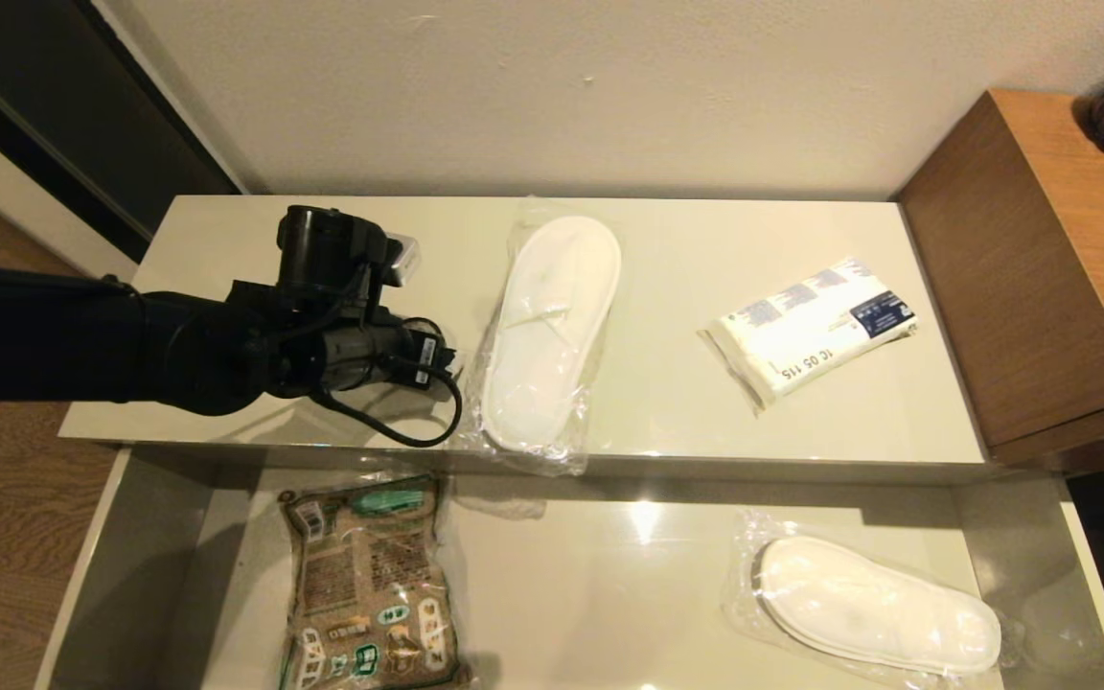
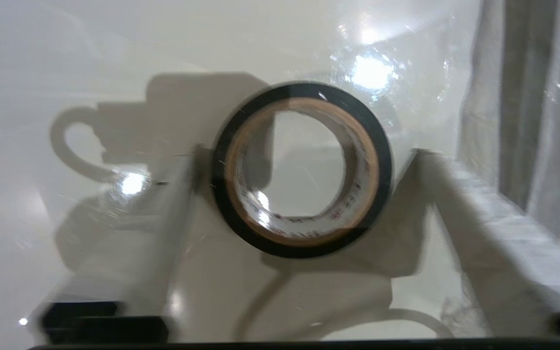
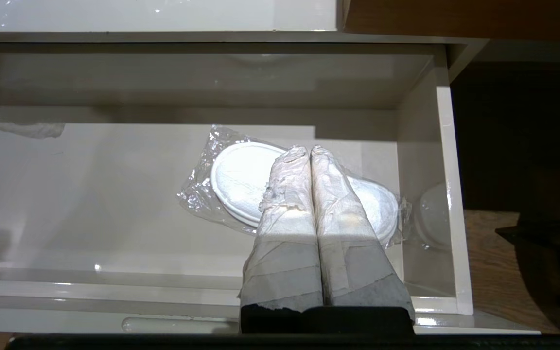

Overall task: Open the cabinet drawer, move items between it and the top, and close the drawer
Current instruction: Pick up the adhesive tape on the table, then put the adhesive tape in the drawer

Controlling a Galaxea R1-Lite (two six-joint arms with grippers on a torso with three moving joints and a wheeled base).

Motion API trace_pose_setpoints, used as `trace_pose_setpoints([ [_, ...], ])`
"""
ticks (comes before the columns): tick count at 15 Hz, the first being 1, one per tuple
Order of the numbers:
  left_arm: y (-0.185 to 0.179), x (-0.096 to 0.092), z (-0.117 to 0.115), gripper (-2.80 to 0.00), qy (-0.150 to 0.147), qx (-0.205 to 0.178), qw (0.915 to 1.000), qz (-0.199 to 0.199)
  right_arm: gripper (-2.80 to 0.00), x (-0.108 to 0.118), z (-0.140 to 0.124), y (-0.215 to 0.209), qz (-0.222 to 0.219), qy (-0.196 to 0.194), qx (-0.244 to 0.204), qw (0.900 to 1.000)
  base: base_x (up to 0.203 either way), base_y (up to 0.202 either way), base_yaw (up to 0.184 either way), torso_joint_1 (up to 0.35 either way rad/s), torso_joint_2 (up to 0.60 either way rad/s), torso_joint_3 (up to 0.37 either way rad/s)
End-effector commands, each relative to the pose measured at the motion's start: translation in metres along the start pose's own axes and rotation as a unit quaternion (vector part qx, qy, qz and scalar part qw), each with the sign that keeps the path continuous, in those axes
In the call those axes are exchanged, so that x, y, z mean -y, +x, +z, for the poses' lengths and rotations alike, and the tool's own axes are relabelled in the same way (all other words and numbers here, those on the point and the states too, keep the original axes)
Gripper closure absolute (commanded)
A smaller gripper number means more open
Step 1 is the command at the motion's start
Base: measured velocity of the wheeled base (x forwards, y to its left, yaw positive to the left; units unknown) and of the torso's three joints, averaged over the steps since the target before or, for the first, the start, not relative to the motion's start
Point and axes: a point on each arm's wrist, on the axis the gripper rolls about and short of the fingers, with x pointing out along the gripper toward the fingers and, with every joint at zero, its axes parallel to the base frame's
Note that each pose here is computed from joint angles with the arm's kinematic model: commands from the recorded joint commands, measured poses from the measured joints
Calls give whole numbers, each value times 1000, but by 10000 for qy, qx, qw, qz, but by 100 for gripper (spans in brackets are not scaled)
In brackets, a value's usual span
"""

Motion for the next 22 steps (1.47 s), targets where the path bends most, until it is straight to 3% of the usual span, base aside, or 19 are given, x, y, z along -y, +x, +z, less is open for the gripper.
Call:
trace_pose_setpoints([
  [1,-1,0,-3,0,1,-57,10000,5,0,0,0,0,3,-4,-4,10000,0,0,0,0,0,0],
  [7,-4,0,-3,0,-31,-18,10000,1,0,0,0,0,3,-4,-4,10000,0,0,0,0,0,0],
  [10,-43,-8,5,0,-147,116,9998,-39,0,0,0,0,3,-1,-4,10000,0,0,0,0,0,0],
  [12,-87,-15,0,0,-245,70,9995,-200,0,0,0,0,3,-4,-4,10000,0,0,0,0,0,0],
  [16,-130,-14,-60,0,-229,-715,9958,-518,0,0,0,0,3,-4,-4,10000,0,0,0,0,0,0],
  [20,-134,-11,-112,0,-141,-1471,9872,-598,0,0,0,0,3,-4,-4,10000,0,0,0,0,0,0],
  [22,-126,-8,-126,0,-322,-1812,9813,-561,0,0,0,0,3,-4,-4,10000,0,0,0,0,0,0],
])
